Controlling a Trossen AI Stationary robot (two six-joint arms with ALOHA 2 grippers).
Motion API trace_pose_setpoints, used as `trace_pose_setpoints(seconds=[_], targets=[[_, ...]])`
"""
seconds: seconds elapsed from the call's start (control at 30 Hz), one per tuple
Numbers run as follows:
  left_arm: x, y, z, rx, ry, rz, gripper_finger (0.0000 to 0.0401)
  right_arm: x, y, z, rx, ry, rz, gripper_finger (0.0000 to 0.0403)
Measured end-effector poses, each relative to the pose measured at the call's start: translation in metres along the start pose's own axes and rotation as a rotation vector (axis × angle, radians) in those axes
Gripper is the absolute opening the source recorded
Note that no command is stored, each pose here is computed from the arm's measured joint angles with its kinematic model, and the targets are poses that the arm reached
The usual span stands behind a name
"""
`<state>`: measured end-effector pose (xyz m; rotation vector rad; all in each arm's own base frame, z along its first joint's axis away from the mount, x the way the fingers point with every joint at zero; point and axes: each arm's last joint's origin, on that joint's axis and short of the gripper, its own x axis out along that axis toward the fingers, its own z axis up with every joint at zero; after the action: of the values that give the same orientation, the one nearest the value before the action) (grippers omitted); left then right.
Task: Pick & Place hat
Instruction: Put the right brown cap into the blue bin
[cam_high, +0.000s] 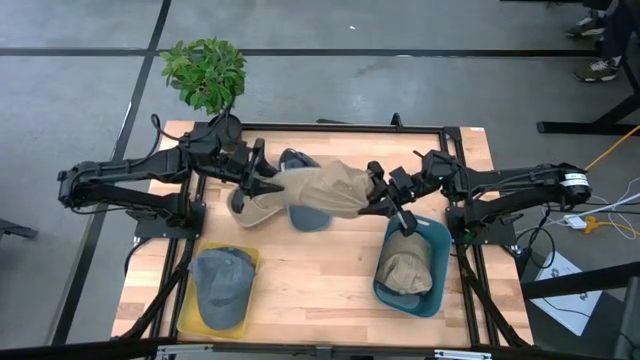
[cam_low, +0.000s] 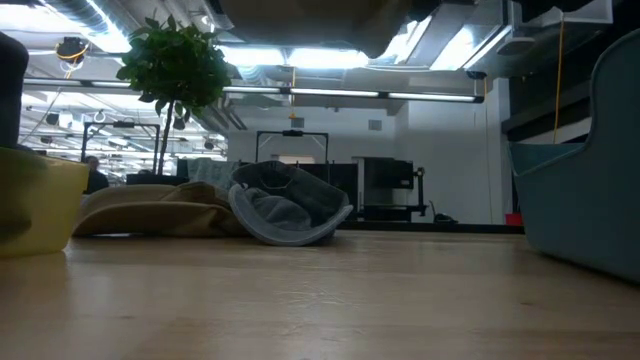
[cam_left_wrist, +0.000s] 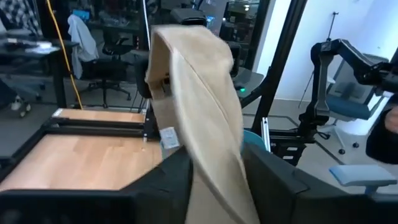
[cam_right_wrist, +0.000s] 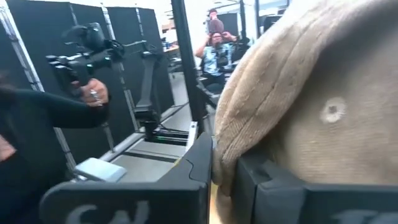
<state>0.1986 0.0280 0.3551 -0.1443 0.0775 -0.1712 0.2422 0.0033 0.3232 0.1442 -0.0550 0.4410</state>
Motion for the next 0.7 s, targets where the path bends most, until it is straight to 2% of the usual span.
trace_pose_setpoints(seconds=[0.17,0.3,0.5,0.63,0.7], targets=[[-0.005,0.001,0.003,0.091,-0.017,0.020,0.0195,0.000,0.001,-0.001,0.078,0.011,0.021,0.0030],[-0.007,0.002,0.004,0.152,-0.023,0.030,0.0220,0.000,0.001,-0.001,0.142,0.023,0.042,0.0029],[0.010,-0.002,-0.002,0.189,-0.009,-0.021,0.0224,-0.001,-0.002,-0.009,0.215,0.090,0.000,0.0029],[0.034,-0.010,-0.013,0.339,0.012,-0.089,0.0218,-0.002,-0.005,-0.017,0.253,0.154,-0.066,0.0030],[0.047,-0.012,-0.019,0.418,0.024,-0.078,0.0215,-0.003,-0.005,-0.019,0.262,0.173,-0.080,0.0030]])
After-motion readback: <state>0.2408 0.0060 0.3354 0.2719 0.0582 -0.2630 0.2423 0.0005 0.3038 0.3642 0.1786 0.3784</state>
